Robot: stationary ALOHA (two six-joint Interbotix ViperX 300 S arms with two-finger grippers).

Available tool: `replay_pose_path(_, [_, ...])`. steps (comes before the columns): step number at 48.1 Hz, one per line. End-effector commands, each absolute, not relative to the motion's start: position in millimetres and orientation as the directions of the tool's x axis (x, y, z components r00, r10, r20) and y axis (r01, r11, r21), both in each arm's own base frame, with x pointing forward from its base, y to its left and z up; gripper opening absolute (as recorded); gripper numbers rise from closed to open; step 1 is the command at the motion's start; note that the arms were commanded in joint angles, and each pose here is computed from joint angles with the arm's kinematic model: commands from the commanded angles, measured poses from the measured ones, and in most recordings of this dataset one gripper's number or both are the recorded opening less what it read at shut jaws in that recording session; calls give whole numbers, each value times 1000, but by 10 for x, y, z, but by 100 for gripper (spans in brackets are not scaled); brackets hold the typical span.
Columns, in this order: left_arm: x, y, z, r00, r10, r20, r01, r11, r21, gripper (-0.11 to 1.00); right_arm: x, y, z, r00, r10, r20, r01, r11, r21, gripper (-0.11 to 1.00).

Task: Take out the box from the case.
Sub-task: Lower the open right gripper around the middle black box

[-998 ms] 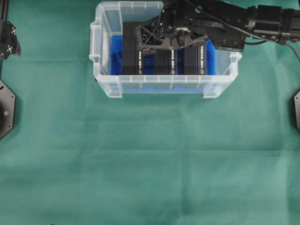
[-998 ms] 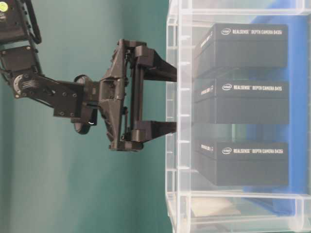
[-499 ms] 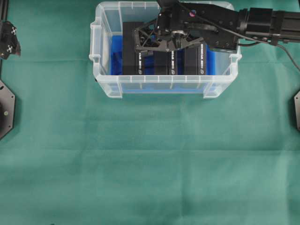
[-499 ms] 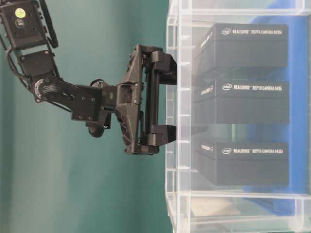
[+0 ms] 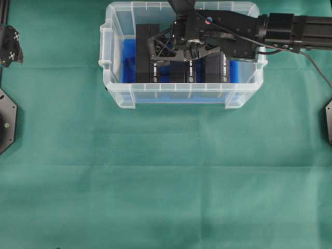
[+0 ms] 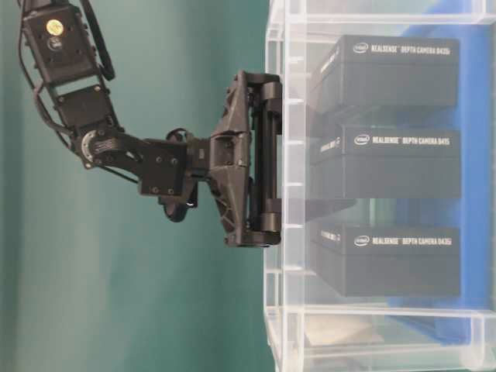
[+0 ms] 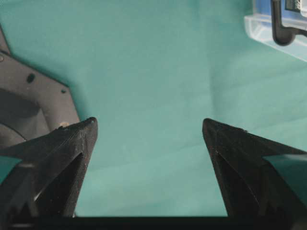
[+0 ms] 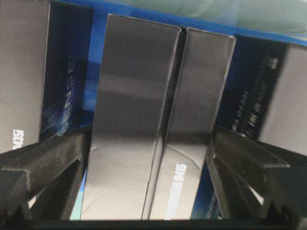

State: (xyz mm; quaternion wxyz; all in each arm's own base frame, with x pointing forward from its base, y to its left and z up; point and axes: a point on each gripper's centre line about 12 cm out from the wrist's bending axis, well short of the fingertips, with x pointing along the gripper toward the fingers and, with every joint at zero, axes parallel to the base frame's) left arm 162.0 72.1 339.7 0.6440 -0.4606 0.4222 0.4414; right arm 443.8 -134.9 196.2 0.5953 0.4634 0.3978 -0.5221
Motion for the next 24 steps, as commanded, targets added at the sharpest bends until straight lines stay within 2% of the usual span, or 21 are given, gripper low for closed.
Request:
replay_pose_path(1, [1624, 733, 3429, 263, 187, -946, -956, 184, -229, 90, 4450, -1360, 2057, 165, -261, -951, 986, 27, 164, 95])
replay_pose_path(17, [1624, 733, 3429, 263, 187, -946, -956, 183, -229, 90, 4451, -1362, 2035, 159, -261, -952, 987, 11, 162, 93])
replay_pose_path(20, [1627, 734, 3426, 262, 187, -947, -956, 183, -228, 90, 4444, -1364, 2035, 153, -262, -953, 987, -12, 161, 87])
replay_pose_path(24, [1624, 733, 3429, 263, 187, -946, -956, 183, -229, 90, 4448, -1352, 2035, 153, -263, -952, 986, -28, 166, 69])
